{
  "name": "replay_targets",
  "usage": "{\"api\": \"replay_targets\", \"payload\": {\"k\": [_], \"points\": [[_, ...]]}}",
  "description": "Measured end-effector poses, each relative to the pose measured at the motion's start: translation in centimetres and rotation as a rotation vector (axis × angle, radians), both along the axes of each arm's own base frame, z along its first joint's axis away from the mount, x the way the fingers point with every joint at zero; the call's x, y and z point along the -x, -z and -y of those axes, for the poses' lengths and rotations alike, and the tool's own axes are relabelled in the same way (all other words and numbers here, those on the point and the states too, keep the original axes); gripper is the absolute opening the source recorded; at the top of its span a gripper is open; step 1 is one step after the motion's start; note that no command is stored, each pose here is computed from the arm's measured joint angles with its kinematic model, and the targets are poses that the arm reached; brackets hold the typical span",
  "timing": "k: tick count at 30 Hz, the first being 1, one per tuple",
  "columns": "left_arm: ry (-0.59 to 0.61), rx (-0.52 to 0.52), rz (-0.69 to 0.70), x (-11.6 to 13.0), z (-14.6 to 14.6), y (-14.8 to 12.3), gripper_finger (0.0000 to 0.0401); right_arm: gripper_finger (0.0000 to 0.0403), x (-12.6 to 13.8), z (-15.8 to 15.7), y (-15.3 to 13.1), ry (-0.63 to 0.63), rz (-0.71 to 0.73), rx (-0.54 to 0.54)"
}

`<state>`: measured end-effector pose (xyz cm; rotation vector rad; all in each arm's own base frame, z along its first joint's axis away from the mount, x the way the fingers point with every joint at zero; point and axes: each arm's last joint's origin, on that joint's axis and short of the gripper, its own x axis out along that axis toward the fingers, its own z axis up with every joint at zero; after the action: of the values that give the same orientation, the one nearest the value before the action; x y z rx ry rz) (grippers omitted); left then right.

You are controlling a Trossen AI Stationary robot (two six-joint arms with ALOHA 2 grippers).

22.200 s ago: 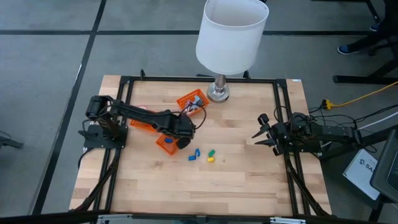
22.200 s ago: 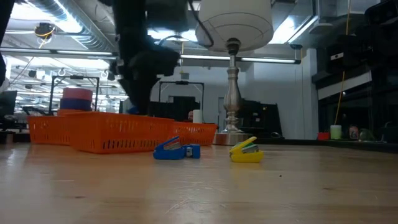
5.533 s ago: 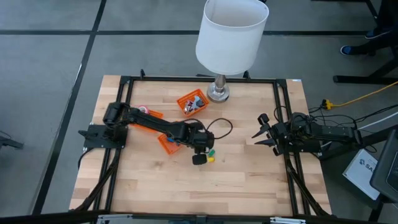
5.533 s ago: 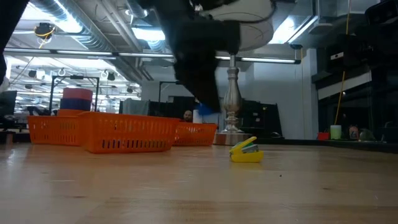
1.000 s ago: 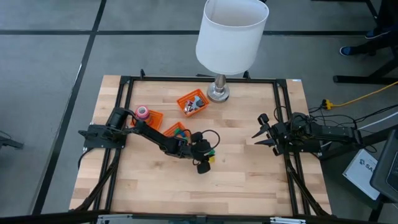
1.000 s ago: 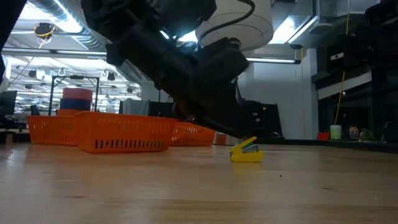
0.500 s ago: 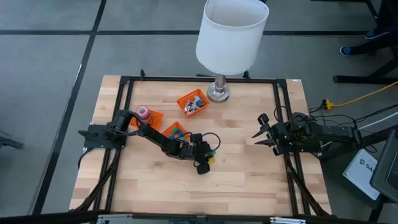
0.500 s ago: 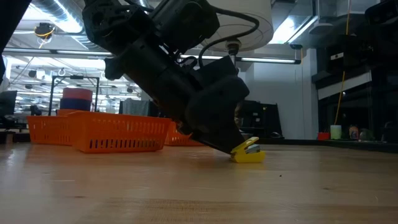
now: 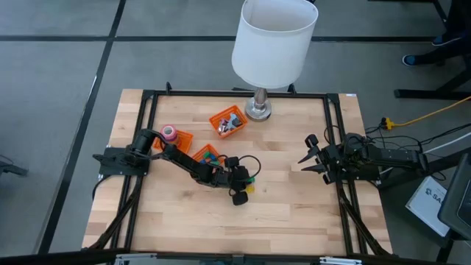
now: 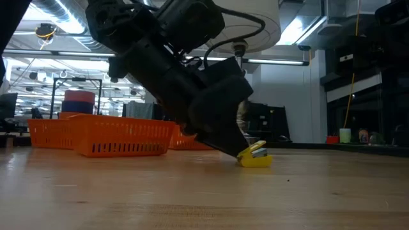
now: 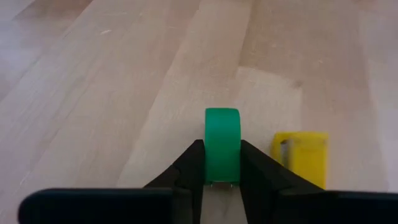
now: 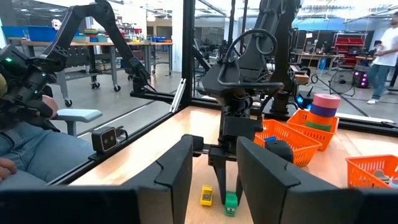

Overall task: Pick and place Stapler, Stapler remover, tape
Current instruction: Put the green stapler into the bottom orange bin

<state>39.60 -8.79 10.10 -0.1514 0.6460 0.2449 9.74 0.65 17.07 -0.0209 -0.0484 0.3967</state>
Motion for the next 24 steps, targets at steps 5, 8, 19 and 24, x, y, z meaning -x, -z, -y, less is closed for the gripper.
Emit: {"api": "replay_targets", "payload": {"k": [5, 8, 19, 24], "points": [[0.001, 0.005, 0.023, 0.2, 0.0, -1.6, 0.0068, 0.0129, 0.0, 0.0, 0.0, 0.001, -0.001, 0.000], [-0.014, -0.022, 0.018, 0.5, -0.2, -2.7, 0.0073, 0.0129, 0.0, 0.0, 0.0, 0.000, -0.001, 0.000], [-0.069, -0.070, 0.020, 2.3, -0.8, -7.5, 0.0073, 0.0129, 0.0, 0.0, 0.0, 0.000, -0.001, 0.000], [-0.089, -0.075, -0.012, 3.5, -1.2, -9.4, 0.0071, 0.0129, 0.0, 0.0, 0.0, 0.000, -0.001, 0.000]]}}
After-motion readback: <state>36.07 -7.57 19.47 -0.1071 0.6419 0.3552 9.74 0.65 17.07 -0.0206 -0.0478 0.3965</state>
